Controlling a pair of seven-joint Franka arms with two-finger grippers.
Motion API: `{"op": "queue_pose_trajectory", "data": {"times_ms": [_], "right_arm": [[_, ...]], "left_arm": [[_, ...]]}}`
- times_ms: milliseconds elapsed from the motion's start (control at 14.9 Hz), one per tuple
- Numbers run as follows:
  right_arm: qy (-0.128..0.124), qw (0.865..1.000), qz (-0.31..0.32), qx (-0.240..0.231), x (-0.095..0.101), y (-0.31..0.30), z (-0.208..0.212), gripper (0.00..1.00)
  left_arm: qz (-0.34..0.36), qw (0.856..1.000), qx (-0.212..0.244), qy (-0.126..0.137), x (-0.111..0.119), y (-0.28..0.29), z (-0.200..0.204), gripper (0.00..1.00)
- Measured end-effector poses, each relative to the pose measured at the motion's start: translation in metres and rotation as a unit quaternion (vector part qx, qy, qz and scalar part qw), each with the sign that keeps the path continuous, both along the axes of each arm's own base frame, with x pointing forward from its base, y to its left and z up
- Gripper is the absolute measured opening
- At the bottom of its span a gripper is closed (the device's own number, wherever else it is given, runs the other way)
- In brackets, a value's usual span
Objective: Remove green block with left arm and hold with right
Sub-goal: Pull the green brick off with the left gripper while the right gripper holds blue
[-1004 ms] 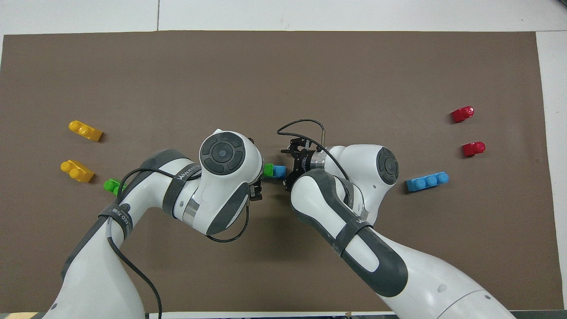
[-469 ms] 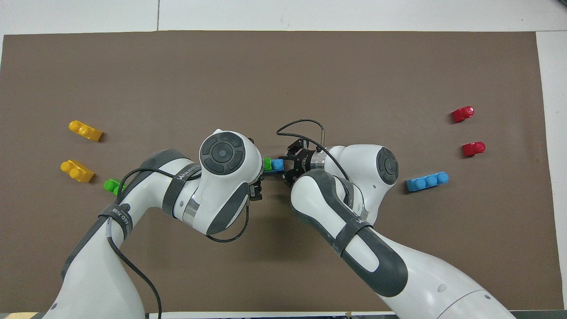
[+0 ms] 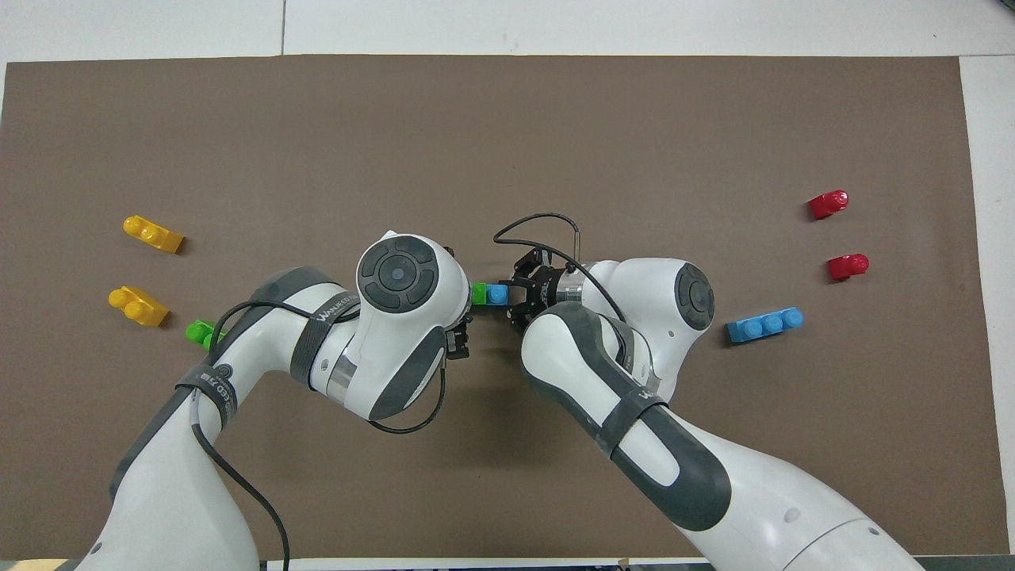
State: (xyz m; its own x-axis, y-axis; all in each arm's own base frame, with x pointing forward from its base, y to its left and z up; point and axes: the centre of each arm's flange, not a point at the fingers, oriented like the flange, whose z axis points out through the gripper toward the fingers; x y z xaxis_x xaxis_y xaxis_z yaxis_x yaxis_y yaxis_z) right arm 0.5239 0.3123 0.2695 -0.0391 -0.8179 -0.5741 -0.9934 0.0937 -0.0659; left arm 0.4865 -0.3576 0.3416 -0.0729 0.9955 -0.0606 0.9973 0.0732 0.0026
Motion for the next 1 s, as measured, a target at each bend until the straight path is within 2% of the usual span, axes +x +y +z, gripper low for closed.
{"op": "queue_pose_trajectory", "data": {"times_ms": [67,335,402,804,1004], "right_arm": [[0.000,1.000,-0.001,0.001,0.000,0.000,0.000,0.35],[-0.003,1.000,0.005,0.004,0.000,-0.001,-0.001,0.35],[-0.004,1.000,0.006,0.004,-0.001,-0.001,-0.001,0.35],[-0.004,1.000,0.005,0.004,0.000,0.000,-0.001,0.35],[-0.004,1.000,0.003,0.005,-0.001,0.000,-0.001,0.35]], "left_arm": [[0.000,1.000,0.000,0.000,0.000,0.000,0.000,0.93],[0.007,1.000,-0.005,-0.012,0.010,0.005,0.008,0.45],[0.006,1.000,-0.005,-0.014,0.011,0.006,0.009,0.36],[0.003,1.000,-0.007,-0.016,0.011,0.007,0.015,0.36],[0.007,1.000,-0.007,-0.018,0.008,0.014,0.043,0.36]]}}
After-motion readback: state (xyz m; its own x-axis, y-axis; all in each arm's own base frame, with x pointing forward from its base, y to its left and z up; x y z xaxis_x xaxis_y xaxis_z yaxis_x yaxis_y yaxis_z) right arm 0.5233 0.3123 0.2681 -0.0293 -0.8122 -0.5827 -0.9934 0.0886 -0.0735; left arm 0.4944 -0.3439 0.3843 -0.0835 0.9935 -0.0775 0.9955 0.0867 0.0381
